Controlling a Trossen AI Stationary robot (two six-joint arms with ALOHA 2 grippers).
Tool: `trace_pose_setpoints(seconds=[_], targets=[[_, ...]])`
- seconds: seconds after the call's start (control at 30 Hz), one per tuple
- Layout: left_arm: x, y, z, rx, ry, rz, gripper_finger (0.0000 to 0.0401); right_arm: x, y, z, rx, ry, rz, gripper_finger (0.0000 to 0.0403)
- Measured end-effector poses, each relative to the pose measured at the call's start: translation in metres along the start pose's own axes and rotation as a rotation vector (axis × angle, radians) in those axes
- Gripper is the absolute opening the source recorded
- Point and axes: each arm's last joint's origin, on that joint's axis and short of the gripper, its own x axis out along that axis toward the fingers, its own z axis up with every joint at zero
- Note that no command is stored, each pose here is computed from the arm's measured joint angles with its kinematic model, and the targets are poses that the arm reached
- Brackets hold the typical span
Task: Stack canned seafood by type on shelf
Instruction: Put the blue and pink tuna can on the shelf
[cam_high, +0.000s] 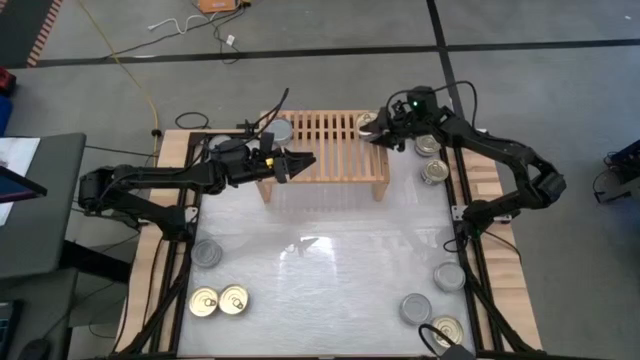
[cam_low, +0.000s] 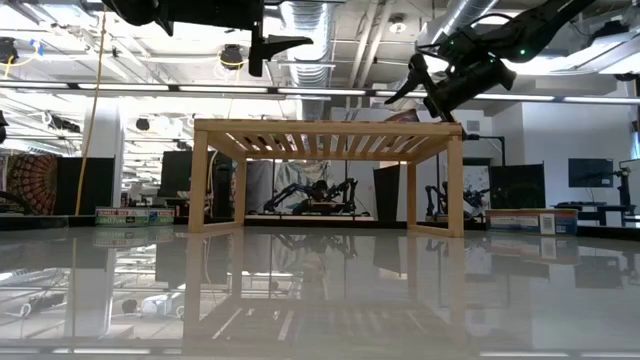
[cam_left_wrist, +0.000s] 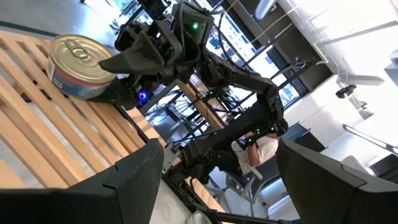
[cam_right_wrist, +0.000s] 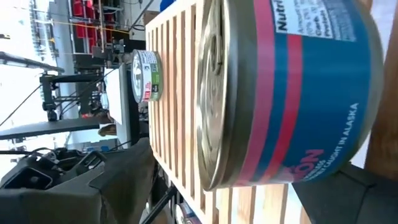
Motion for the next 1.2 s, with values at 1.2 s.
trace_pose_setpoints(seconds=[1.2], targets=[[0.0,0.0,-0.003,-0.012,0.016,0.008,0.0298,-0.013,0.019,-0.018,-0.029,0.171,0.13,0.0373]])
